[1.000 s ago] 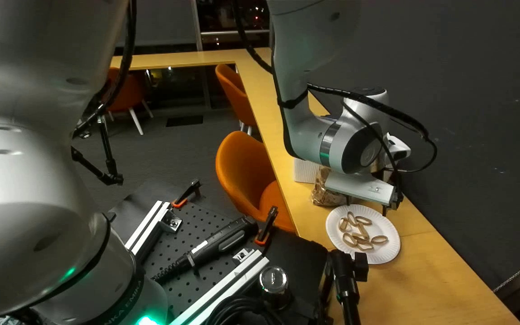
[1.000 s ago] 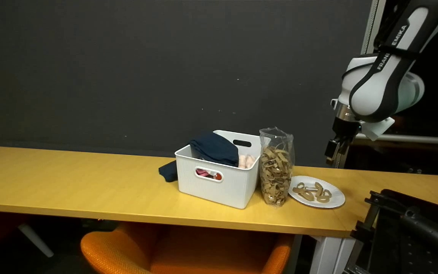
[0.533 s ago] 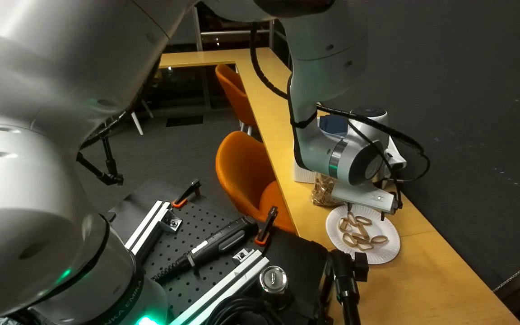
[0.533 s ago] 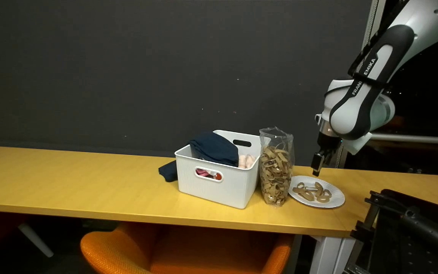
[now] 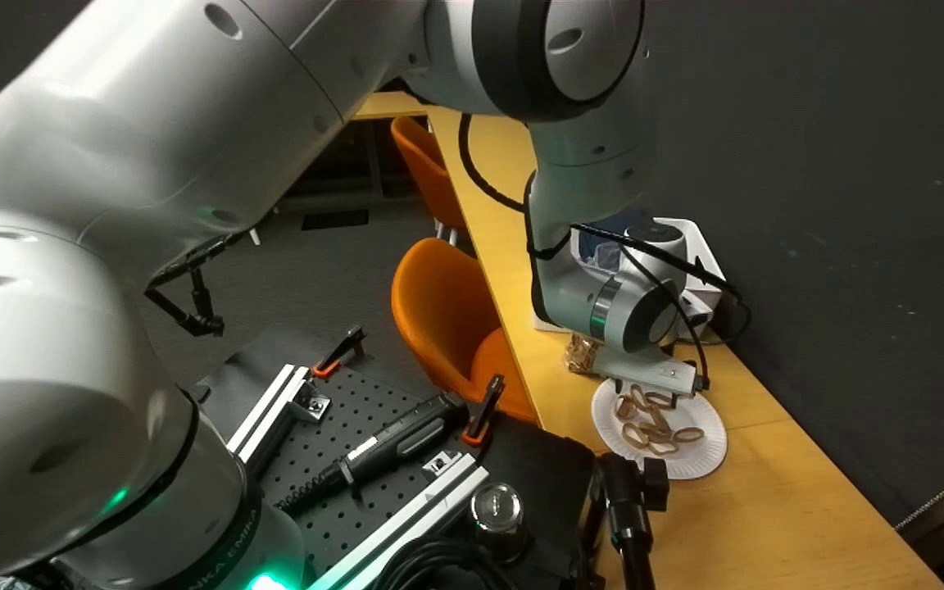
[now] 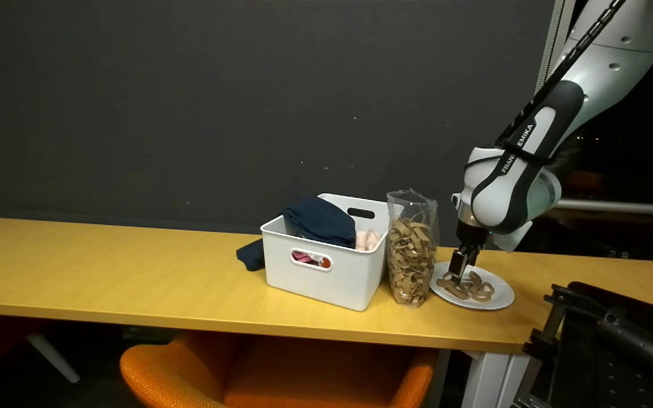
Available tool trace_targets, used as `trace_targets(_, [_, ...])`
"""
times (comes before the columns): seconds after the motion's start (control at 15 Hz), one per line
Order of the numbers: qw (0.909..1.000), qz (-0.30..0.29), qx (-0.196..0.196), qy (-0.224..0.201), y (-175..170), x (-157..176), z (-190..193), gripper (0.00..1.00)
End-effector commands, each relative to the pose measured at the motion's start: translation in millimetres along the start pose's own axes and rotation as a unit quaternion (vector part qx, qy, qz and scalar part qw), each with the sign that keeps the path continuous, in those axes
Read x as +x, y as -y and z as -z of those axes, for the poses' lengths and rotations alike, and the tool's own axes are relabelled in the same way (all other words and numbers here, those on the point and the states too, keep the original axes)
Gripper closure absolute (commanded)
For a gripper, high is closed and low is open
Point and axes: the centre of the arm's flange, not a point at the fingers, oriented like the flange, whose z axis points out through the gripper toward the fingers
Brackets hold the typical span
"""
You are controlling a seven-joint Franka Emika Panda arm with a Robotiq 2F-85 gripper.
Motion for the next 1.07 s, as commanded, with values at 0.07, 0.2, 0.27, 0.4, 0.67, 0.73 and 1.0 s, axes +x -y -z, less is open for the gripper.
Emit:
trace_targets(0.07, [0.9998, 0.016, 0.013, 0.008, -4, 20, -26, 0.00])
trace_targets(0.2, [0.9997, 0.020, 0.012, 0.011, -3, 22, -31, 0.00])
trace_targets(0.27, [0.9996, 0.021, 0.012, 0.012, -4, 22, -32, 0.00])
trace_targets(0.4, [0.9996, 0.022, 0.012, 0.015, -5, 23, -35, 0.00])
trace_targets(0.67, [0.9994, 0.026, 0.015, 0.016, -4, 25, -39, 0.32])
trace_targets(0.73, [0.9994, 0.026, 0.015, 0.016, -4, 25, -40, 0.42])
trace_targets(1.0, [0.9995, 0.024, 0.015, 0.013, -5, 26, -41, 0.73])
